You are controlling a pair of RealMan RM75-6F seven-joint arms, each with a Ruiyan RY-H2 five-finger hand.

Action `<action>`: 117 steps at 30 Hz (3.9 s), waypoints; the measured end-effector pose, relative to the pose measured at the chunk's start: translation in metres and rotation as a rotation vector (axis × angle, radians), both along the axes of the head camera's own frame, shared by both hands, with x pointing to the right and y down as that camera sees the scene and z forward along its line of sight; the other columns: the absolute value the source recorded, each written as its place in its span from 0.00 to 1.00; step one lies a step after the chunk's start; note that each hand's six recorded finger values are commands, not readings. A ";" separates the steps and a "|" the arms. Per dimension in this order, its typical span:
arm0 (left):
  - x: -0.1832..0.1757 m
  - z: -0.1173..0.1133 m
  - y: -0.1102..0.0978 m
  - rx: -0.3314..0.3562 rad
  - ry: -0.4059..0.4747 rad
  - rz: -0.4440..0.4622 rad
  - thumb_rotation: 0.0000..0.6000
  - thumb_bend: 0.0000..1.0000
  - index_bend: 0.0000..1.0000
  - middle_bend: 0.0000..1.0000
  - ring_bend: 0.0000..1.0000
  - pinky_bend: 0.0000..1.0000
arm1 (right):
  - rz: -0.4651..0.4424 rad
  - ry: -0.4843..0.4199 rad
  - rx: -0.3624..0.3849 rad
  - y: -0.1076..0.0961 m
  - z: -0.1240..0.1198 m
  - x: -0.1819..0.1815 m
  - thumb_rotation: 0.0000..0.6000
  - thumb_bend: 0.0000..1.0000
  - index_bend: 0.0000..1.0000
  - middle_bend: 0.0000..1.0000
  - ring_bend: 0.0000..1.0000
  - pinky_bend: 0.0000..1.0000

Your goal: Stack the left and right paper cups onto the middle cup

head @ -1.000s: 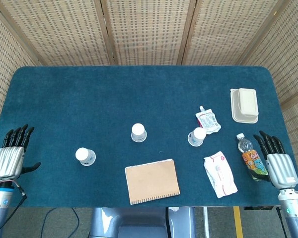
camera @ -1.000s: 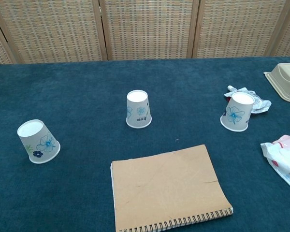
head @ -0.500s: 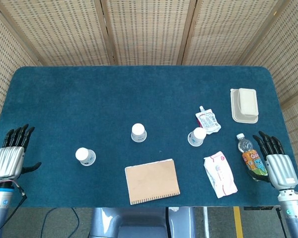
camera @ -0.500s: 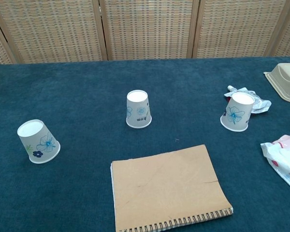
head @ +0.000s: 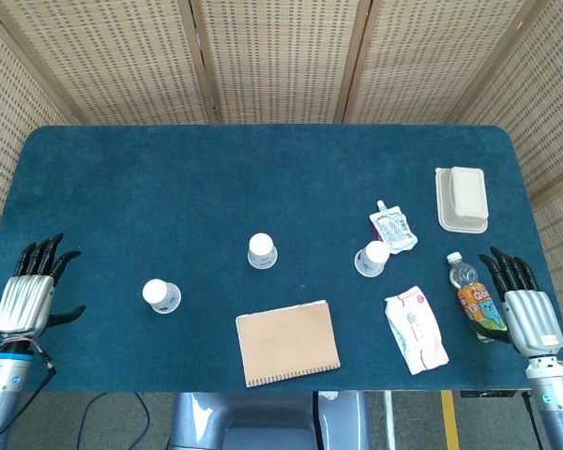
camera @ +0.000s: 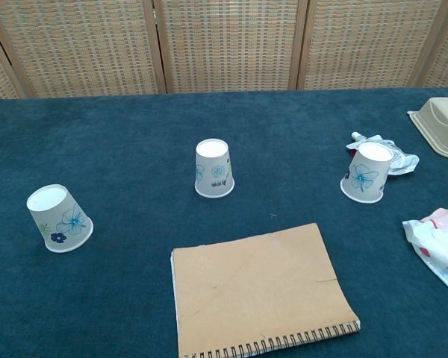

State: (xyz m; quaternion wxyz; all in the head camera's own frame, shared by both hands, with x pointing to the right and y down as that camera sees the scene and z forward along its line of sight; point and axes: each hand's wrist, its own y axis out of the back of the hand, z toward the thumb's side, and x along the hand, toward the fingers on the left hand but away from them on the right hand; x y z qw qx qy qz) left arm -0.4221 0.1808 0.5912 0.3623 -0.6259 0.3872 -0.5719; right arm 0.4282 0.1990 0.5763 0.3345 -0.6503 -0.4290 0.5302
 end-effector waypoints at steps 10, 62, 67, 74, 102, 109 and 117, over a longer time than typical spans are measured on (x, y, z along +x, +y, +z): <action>0.026 0.007 -0.016 -0.084 0.023 0.085 1.00 0.17 0.27 0.00 0.00 0.00 | 0.011 -0.008 0.004 -0.002 -0.002 0.002 1.00 0.06 0.02 0.00 0.00 0.00; 0.121 0.069 -0.032 -0.283 -0.049 0.272 1.00 0.26 0.43 0.00 0.00 0.01 | 0.064 -0.057 0.024 -0.008 -0.012 0.015 1.00 0.06 0.02 0.00 0.00 0.00; 0.129 0.059 -0.045 -0.244 -0.035 0.279 1.00 0.26 0.41 0.00 0.00 0.01 | 0.071 -0.061 0.025 -0.009 -0.012 0.016 1.00 0.06 0.02 0.00 0.00 0.00; 0.156 0.045 -0.075 -0.183 0.020 0.297 1.00 0.26 0.39 0.00 0.00 0.01 | 0.085 -0.064 0.019 -0.011 -0.010 0.021 1.00 0.06 0.02 0.00 0.00 0.00; 0.312 0.060 -0.138 -0.137 0.158 0.452 1.00 0.24 0.23 0.00 0.00 0.00 | 0.215 -0.066 -0.018 -0.021 0.004 0.058 1.00 0.06 0.02 0.00 0.00 0.00; 0.311 0.067 -0.132 -0.180 0.131 0.453 1.00 0.22 0.14 0.00 0.00 0.00 | 0.222 -0.069 -0.020 -0.021 0.004 0.061 1.00 0.06 0.02 0.00 0.00 0.00; 0.277 0.058 -0.128 -0.152 0.118 0.397 1.00 0.21 0.14 0.00 0.00 0.00 | 0.211 -0.069 -0.025 -0.020 0.005 0.058 1.00 0.06 0.03 0.00 0.00 0.00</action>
